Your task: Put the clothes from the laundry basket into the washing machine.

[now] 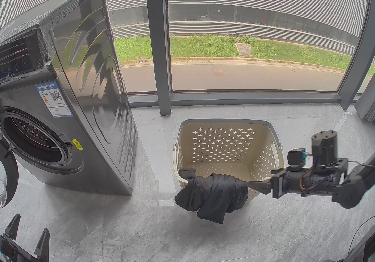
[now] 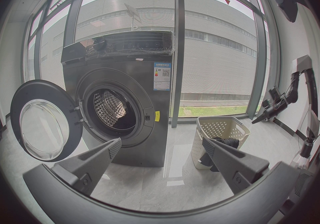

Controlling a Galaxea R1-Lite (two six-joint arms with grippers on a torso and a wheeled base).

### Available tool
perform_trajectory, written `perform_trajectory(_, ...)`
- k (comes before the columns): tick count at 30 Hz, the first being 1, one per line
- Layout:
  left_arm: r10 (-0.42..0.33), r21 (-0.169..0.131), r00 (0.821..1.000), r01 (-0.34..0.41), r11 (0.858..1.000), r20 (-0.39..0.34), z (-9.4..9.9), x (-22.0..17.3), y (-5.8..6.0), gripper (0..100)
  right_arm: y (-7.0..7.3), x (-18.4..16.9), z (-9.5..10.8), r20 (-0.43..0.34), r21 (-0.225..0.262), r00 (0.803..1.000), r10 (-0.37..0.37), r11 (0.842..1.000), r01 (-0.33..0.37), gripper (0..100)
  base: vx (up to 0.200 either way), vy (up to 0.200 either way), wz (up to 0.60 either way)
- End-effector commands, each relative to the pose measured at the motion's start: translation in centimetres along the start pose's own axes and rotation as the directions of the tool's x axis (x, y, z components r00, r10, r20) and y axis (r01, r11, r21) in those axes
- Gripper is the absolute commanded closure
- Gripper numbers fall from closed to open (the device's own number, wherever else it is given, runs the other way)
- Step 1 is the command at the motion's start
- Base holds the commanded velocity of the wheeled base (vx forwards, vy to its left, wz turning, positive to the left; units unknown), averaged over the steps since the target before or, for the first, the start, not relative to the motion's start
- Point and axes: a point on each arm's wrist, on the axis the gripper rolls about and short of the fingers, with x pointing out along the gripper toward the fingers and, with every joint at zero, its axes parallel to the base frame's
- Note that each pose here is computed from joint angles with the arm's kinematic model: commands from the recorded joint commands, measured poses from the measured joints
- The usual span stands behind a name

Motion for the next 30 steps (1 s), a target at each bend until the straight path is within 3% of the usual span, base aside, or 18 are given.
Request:
perform_trajectory(1,0.000,-0.002,1.000,0.000,1.000,-0.001,-0.5,0.0,0.0,0,-0.1,8.3,-2.6,-0.109,0.026,0.994,-0.022,0.999,0.025,0,0.000,0.000,0.00)
perform_trajectory(10,0.000,-0.004,1.000,0.000,1.000,-0.001,-0.5,0.0,0.0,0,-0.8,12.1,-2.9,-0.110,0.026,0.992,-0.062,0.998,0.065,0,0.000,0.000,0.00)
perform_trajectory(21,0.000,-0.002,1.000,0.000,1.000,-0.001,-0.5,0.0,0.0,0,-2.0,13.9,-2.1,-0.075,0.032,0.988,-0.134,0.990,0.137,0,0.000,0.000,0.00)
perform_trajectory(30,0.000,-0.001,1.000,0.000,1.000,-0.001,-0.5,0.0,0.0,0,-2.6,15.6,-3.0,-0.095,0.063,0.985,-0.145,0.986,0.151,0,0.000,0.000,0.00)
